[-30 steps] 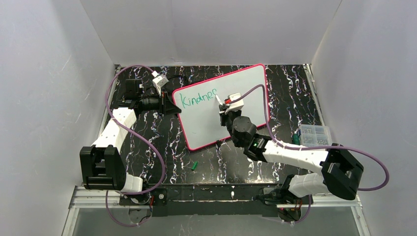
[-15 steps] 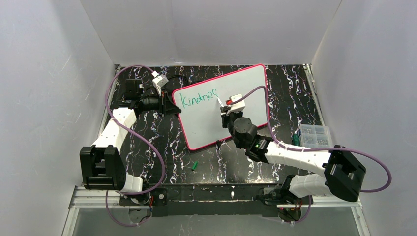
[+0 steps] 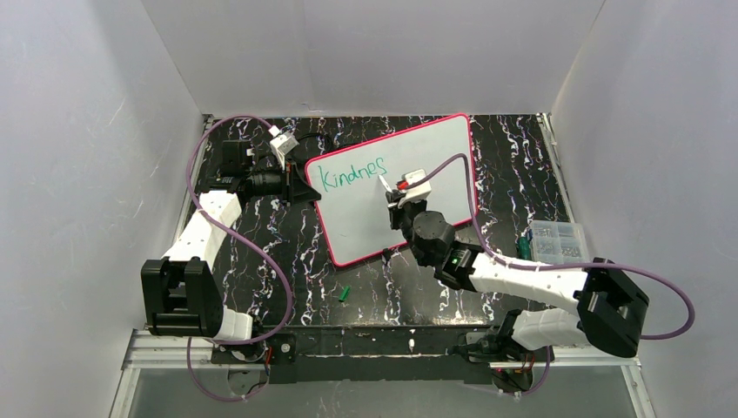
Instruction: Write a sentence on the whiteboard
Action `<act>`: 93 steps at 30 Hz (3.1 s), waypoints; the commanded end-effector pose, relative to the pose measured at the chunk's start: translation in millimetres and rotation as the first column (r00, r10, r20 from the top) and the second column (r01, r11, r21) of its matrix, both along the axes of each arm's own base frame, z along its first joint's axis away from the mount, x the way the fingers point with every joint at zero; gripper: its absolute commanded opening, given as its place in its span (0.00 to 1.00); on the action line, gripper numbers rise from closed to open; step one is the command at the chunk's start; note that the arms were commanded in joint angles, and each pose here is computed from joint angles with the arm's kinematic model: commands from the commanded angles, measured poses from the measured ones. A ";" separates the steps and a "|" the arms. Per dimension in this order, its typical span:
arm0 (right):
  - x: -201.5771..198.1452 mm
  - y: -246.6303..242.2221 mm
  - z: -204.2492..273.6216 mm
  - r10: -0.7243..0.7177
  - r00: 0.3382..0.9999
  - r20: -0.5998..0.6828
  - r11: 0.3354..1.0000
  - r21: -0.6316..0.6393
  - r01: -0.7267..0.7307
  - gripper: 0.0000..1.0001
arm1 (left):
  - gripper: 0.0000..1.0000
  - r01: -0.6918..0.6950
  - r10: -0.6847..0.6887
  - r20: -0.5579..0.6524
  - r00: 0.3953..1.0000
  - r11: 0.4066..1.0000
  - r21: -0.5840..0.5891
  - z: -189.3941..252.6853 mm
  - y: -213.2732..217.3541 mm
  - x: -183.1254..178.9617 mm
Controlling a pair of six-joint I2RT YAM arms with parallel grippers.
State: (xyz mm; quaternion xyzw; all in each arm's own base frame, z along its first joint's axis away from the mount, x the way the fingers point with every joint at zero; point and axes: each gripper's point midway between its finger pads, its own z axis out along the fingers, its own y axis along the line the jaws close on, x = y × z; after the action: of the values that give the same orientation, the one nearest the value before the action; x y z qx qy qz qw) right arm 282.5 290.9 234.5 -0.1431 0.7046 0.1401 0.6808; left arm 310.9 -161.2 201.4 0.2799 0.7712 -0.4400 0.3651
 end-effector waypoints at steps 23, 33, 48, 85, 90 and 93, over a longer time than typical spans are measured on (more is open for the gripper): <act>37.0 -14.8 62.1 -0.119 0.981 0.155 0.992 0.058 0.111 0.01 | 0.00 -0.014 0.008 0.098 0.995 0.998 0.059 8.9 5.3 5.5; 36.8 -8.9 49.5 -0.085 0.988 0.131 0.996 0.048 0.080 0.01 | 0.00 -0.015 0.009 0.097 0.995 0.998 0.060 8.7 5.4 5.8; 23.2 -22.1 16.7 -0.089 0.995 0.048 0.996 0.031 0.088 0.01 | 0.00 -0.014 0.008 0.098 0.995 0.998 0.061 8.7 5.5 6.0; 3.3 -19.7 9.8 -0.046 0.999 0.017 0.998 0.042 0.045 0.01 | 0.00 -0.013 0.007 0.100 0.995 0.998 0.058 10.3 5.0 5.2; -2.3 -28.8 34.7 -0.049 0.997 0.059 0.996 0.081 0.044 0.01 | 0.00 -0.014 0.008 0.102 0.995 0.998 0.058 10.9 5.0 5.3; -0.1 -37.8 42.4 -0.088 0.994 0.072 0.995 0.061 0.083 0.01 | 0.00 -0.014 0.008 0.102 0.995 0.998 0.059 10.8 5.0 5.0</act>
State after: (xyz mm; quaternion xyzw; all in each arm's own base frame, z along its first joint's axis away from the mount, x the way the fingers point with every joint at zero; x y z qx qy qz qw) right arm 281.7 264.7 252.1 -0.1144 0.6953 0.1379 0.6960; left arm 310.4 -161.1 201.5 0.2802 0.7716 -0.4397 0.3643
